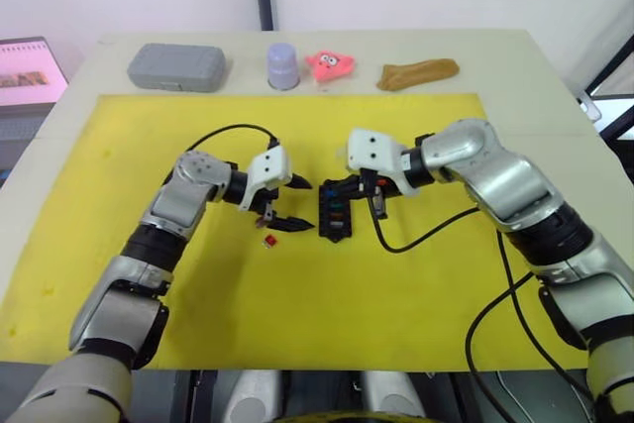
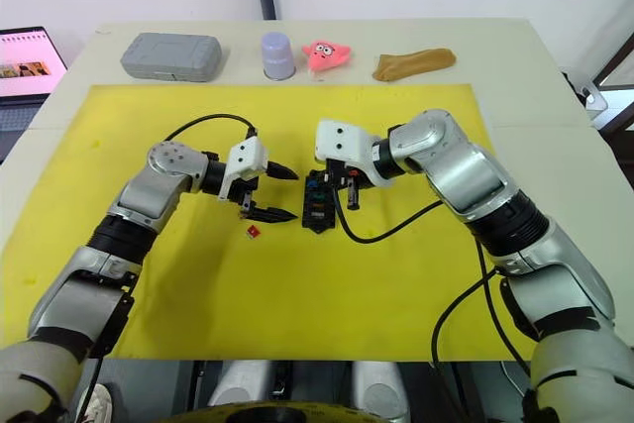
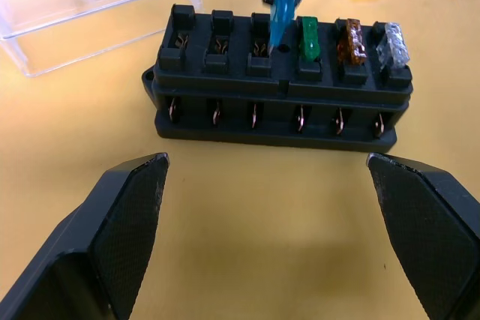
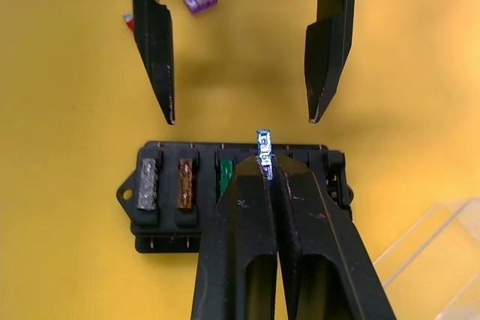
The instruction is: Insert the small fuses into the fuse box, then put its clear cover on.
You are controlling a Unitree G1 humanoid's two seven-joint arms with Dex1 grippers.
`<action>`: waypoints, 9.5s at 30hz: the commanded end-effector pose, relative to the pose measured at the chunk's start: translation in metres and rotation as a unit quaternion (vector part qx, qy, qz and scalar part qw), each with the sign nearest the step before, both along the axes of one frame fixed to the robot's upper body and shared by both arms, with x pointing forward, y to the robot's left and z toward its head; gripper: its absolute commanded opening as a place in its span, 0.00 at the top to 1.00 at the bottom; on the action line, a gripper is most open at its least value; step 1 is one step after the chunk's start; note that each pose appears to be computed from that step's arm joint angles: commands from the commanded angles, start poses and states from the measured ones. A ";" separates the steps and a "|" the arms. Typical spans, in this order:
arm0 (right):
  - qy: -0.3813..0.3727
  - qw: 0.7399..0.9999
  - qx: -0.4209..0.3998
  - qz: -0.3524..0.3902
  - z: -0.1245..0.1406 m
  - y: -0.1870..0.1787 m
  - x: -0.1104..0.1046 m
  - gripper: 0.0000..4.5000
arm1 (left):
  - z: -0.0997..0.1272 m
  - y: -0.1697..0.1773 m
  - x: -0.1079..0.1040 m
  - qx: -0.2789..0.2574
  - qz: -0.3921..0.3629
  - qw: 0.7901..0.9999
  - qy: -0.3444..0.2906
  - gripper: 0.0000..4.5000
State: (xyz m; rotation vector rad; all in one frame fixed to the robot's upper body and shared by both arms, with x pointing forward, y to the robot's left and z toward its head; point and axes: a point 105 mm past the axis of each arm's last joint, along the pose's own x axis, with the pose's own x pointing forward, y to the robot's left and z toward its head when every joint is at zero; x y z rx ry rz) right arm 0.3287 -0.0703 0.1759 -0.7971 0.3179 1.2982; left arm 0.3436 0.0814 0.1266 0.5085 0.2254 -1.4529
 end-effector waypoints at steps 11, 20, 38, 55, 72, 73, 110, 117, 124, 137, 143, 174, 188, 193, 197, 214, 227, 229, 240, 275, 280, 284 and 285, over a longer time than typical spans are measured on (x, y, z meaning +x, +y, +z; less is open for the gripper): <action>-0.014 1.000 0.005 0.000 0.004 -0.001 0.003 1.00 | 0.016 -0.005 0.002 -0.003 -0.011 1.000 -0.029 0.01; -0.020 1.000 0.009 -0.001 0.008 0.001 0.006 1.00 | 0.016 -0.006 0.000 -0.003 -0.015 0.999 -0.028 0.01; -0.009 1.000 -0.002 -0.008 -0.001 0.000 0.013 1.00 | 0.012 -0.009 -0.007 0.003 -0.027 0.999 -0.023 0.01; 0.007 1.000 -0.002 0.008 0.017 0.009 0.013 1.00 | 0.004 -0.010 -0.009 0.016 -0.034 0.999 -0.026 0.01; 0.012 1.000 -0.017 0.023 0.033 0.013 0.002 1.00 | 0.005 -0.012 -0.003 0.012 -0.029 0.999 -0.040 0.01; 0.013 0.999 -0.020 0.022 0.030 0.012 0.004 1.00 | 0.005 -0.011 -0.003 0.012 -0.029 0.999 -0.041 0.01; 0.054 0.998 -0.012 0.000 0.008 -0.001 0.020 1.00 | 0.006 -0.008 -0.002 0.017 -0.027 0.998 -0.044 0.01; 0.049 0.999 -0.011 -0.001 0.012 -0.003 0.022 1.00 | 0.006 -0.008 -0.003 0.018 -0.027 0.998 -0.044 0.01; 0.052 0.999 -0.015 -0.005 0.006 -0.004 0.023 1.00 | 0.006 -0.008 -0.003 0.018 -0.028 0.998 -0.044 0.01; 0.059 0.997 -0.040 -0.007 -0.013 -0.008 0.027 1.00 | 0.005 -0.008 -0.003 0.018 -0.027 0.999 -0.043 0.01; 0.070 0.997 -0.033 -0.004 -0.013 -0.005 0.024 1.00 | 0.005 -0.008 -0.003 0.018 -0.026 0.999 -0.044 0.01; 0.029 0.999 0.013 0.004 0.037 0.001 0.017 0.63 | 0.008 -0.005 0.004 0.016 -0.017 0.998 -0.054 0.00; 0.036 0.996 0.077 -0.013 0.010 -0.007 0.019 1.00 | 0.010 -0.005 0.007 0.016 -0.013 0.998 -0.055 0.00; 0.046 0.996 0.073 -0.022 0.001 -0.010 0.020 1.00 | 0.011 -0.004 0.008 0.017 -0.014 0.998 -0.056 0.00; 0.055 0.996 0.065 -0.022 -0.005 -0.011 0.019 1.00 | 0.011 -0.004 0.008 0.018 -0.013 0.998 -0.057 0.00; 0.042 0.995 0.093 -0.013 0.015 -0.006 0.018 1.00 | 0.012 -0.004 0.008 0.016 -0.012 0.998 -0.057 0.00; 0.051 0.996 0.077 -0.015 -0.001 -0.007 0.014 1.00 | 0.012 -0.005 0.007 0.015 -0.014 0.998 -0.058 0.00; 0.055 0.996 0.072 -0.017 -0.005 -0.009 0.014 1.00 | 0.012 -0.005 0.008 0.016 -0.013 0.998 -0.058 0.00; 0.060 0.998 0.023 -0.026 -0.033 -0.021 0.016 1.00 | 0.011 -0.005 0.007 0.017 -0.013 0.998 -0.059 0.00; -0.016 0.991 -0.016 -0.134 0.038 -0.148 -0.050 0.38 | 0.063 0.165 -0.041 0.072 0.169 0.983 0.008 0.00; -0.008 0.984 -0.035 -0.174 0.039 -0.178 -0.063 0.01 | 0.067 0.212 -0.055 0.087 0.241 0.966 0.022 0.00; -0.008 0.981 -0.037 -0.188 0.040 -0.187 -0.066 0.01 | 0.067 0.227 -0.062 0.085 0.263 0.961 0.028 0.00; -0.010 0.981 -0.037 -0.189 0.040 -0.187 -0.066 0.01 | 0.067 0.227 -0.063 0.085 0.263 0.961 0.029 0.00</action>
